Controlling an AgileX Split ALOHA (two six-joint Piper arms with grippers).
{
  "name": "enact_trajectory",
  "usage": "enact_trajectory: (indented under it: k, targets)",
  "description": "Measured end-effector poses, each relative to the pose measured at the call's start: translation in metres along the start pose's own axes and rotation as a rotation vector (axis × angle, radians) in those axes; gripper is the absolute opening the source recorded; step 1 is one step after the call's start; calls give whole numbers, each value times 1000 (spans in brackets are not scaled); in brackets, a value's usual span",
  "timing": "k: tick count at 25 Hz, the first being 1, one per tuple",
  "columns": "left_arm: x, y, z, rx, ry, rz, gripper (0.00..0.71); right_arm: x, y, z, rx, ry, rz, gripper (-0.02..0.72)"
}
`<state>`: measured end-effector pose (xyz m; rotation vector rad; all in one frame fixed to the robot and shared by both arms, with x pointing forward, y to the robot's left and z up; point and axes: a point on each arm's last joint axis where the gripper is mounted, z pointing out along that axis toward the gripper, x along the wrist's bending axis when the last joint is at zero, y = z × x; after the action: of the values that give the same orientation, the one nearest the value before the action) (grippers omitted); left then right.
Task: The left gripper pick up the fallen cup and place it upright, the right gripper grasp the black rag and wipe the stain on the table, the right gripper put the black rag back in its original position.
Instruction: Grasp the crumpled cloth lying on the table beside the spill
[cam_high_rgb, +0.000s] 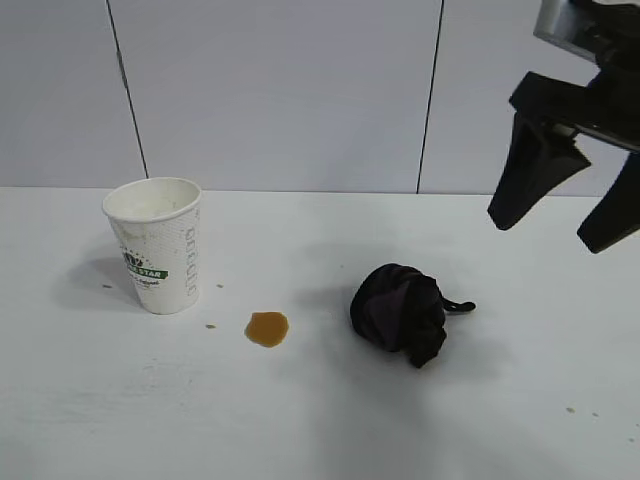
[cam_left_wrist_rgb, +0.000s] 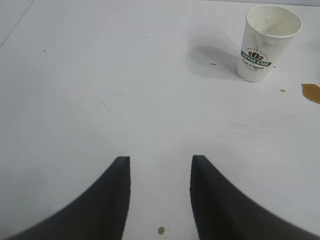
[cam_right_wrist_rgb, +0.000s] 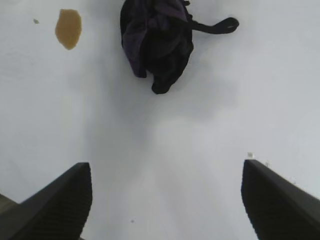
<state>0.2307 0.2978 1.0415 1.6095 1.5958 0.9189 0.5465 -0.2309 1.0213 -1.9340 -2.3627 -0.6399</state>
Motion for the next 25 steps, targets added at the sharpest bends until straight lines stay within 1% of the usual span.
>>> enact_trajectory:
  k: [3,6,9,13,18,20,21,23,24,25]
  targets:
    - [0,0,0,0,0,0,289,14,25,14,15,-29,-71,566]
    - [0,0,0,0,0,0,289,35,44,35,54,-77,-150,566]
    - [0,0,0,0,0,0,289,50,55,62,89,-112,-190,566]
    - [0,0,0,0,0,0,289,56,61,103,152,-126,-183,566]
    - [0,0,0,0,0,0,289,45,56,143,221,-156,-147,561]
    - [0,0,0,0,0,0,289,42,56,150,220,-168,-143,508]
    - [0,0,0,0,0,0,289,41,56,152,215,-174,-139,445]
    - [0,0,0,0,0,0,289,40,56,154,210,-184,-143,276]
    - [0,0,0,0,0,0,289,39,56,155,210,-187,-139,178]
    - [0,0,0,0,0,0,289,39,57,155,209,-187,-138,114]
